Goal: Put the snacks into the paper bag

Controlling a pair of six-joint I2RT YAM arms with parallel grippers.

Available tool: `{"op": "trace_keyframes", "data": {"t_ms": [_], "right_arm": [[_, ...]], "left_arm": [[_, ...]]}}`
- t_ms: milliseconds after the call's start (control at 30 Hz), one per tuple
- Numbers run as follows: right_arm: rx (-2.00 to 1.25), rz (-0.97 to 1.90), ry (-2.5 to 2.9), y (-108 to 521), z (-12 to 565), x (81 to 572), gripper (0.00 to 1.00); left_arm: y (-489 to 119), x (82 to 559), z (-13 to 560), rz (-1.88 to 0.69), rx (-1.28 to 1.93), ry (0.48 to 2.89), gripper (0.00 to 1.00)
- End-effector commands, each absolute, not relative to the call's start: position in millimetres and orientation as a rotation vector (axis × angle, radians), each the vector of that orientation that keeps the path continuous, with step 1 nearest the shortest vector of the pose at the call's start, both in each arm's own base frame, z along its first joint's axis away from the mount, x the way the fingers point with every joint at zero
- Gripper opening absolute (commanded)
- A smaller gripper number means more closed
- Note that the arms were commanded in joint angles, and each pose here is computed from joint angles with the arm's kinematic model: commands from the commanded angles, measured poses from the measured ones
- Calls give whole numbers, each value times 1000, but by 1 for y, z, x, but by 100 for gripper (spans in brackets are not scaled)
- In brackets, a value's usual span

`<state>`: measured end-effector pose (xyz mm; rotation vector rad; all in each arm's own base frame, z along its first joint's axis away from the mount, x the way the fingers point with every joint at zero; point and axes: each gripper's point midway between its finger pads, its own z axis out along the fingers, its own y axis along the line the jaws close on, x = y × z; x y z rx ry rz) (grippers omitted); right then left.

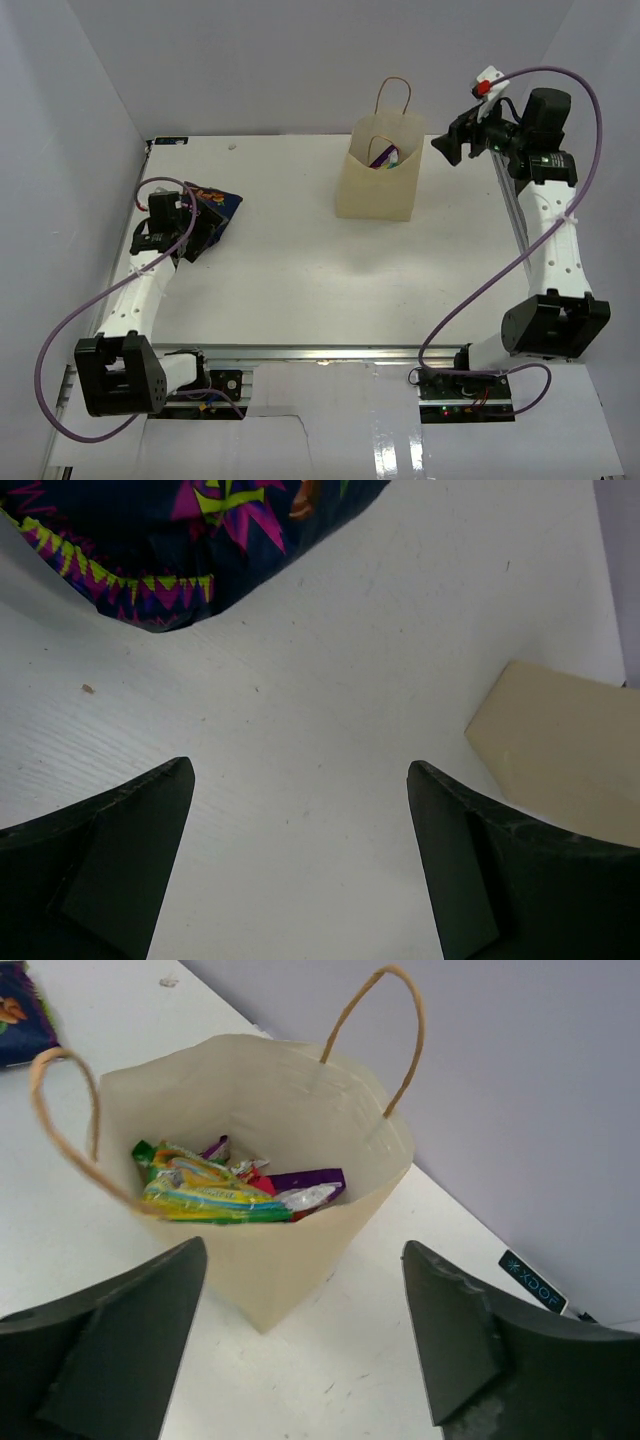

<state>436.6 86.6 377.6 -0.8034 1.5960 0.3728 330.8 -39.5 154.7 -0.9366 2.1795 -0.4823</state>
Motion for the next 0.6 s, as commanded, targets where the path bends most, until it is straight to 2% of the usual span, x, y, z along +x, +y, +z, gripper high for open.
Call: {"op": "trace_keyframes", "data": {"t_ms": [0,33,267,567], "right_arm": [[-928,414,1575,87,366,393,90],[-948,425,1584,88,357,387,93],[-1023,498,1697,90,288,344,94],[-1013,533,1731,92,275,331,95]], "left_arm": [[-32,346,164,-650,-998,2101,98],[-29,351,161,-677,-1039,2080,98],[2,361,137,-665,-1199,2041,98],[37,359,107,-521,-1254,2076,98]]}}
